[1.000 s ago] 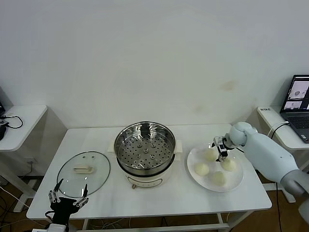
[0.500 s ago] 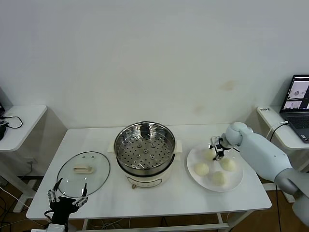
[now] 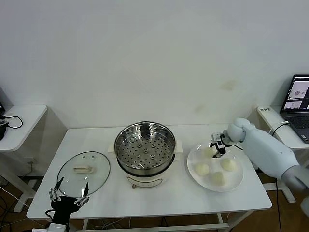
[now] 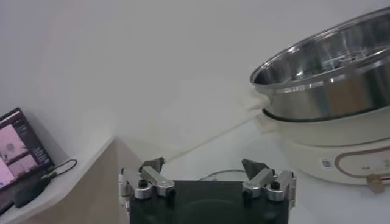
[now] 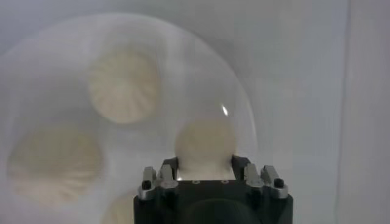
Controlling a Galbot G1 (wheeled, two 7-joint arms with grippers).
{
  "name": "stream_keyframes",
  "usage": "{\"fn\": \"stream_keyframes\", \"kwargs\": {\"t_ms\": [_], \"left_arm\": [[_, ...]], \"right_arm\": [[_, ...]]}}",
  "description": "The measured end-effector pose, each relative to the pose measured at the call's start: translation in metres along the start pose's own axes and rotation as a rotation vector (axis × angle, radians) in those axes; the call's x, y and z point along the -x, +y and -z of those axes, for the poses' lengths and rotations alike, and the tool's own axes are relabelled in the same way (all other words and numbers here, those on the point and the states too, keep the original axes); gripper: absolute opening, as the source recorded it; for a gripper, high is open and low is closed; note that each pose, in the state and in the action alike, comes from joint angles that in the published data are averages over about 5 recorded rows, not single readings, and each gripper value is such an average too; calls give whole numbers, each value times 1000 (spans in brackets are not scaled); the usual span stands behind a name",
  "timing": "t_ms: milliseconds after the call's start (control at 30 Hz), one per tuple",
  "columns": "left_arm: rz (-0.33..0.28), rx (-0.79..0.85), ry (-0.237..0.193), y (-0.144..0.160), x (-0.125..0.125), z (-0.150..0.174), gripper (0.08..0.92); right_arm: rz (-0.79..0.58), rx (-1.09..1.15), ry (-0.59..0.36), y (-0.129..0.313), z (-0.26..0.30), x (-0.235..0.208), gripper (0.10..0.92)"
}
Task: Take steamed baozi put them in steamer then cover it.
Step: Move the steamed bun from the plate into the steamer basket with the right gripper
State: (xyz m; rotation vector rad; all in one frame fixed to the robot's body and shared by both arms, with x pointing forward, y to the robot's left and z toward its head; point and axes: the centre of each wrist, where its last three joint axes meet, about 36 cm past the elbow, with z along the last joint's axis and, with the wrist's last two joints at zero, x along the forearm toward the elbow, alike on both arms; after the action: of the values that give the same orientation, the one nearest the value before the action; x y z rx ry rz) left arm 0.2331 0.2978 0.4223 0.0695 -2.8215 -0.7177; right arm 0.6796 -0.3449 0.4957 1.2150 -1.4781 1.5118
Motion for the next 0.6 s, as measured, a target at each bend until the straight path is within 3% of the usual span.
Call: {"fn": "stream_keyframes", "kwargs": {"t_ms": [600], "left_arm": [[-17,9,-27,0,6,6,823]], "right_arm": [[-183,-110,-146,-76,72,-149,569]]}}
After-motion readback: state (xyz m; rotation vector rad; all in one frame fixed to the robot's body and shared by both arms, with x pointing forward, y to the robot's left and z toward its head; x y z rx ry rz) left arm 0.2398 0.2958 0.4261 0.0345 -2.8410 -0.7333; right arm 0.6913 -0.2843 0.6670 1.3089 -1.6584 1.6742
